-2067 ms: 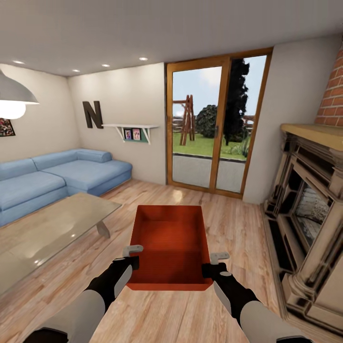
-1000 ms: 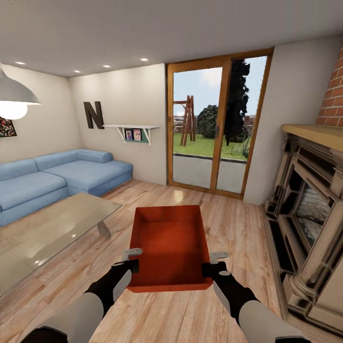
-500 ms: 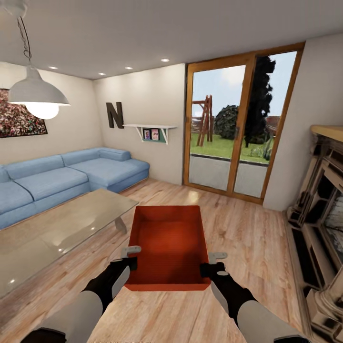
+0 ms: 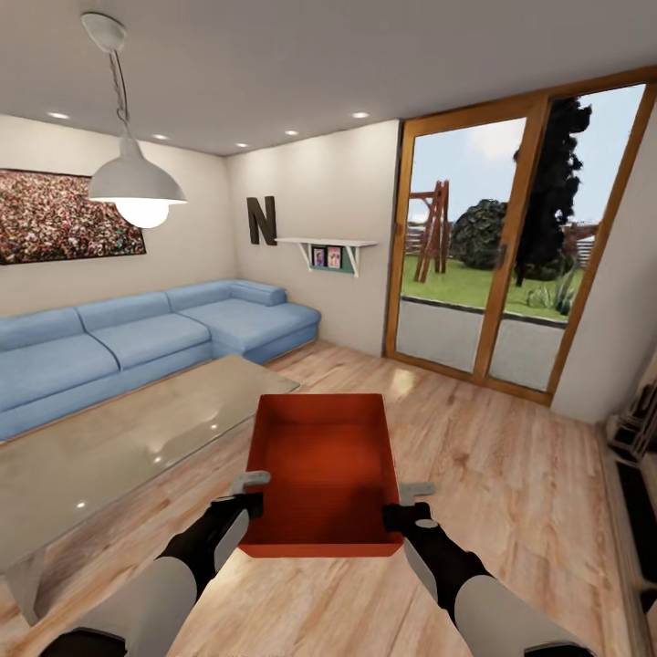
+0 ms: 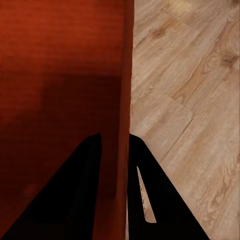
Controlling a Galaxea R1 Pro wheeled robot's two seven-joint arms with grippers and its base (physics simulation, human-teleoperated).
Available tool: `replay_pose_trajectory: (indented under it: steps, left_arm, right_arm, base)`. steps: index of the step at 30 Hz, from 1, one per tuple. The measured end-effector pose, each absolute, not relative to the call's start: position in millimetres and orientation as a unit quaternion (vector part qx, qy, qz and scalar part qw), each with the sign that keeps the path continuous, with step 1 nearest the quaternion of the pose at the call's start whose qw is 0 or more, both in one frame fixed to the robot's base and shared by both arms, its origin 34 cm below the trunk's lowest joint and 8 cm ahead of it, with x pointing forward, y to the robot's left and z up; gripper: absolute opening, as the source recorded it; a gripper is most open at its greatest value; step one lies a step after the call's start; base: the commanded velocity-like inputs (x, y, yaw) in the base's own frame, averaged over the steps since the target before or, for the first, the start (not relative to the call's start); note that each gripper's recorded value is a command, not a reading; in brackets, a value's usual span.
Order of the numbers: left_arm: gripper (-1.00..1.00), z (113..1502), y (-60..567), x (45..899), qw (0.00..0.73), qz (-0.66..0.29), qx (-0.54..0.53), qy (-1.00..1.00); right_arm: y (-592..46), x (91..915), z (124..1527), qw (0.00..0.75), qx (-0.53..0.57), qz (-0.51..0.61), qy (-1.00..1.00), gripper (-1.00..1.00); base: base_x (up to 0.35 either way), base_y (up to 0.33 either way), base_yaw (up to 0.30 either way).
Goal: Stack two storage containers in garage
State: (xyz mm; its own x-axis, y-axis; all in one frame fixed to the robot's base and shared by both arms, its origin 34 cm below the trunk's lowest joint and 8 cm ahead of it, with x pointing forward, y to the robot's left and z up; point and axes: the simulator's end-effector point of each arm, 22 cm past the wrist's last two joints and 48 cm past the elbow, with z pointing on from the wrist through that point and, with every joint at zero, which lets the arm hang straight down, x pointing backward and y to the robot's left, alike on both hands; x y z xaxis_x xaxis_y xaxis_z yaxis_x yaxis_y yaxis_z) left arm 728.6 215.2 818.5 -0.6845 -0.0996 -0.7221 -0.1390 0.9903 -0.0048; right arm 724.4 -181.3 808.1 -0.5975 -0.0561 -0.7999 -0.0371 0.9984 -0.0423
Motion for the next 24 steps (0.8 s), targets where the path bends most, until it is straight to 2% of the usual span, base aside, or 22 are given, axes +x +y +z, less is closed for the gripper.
replay_pose_trajectory:
  steps: [24]
  left_arm:
    - [-1.00,818.7,215.3,728.7,0.392,0.025,-0.065,0.917]
  right_arm:
    - [-181.2,724.5,808.2,0.448,-0.026,-0.011,0.894,-1.00]
  base:
    - [0.000,0.000,0.273]
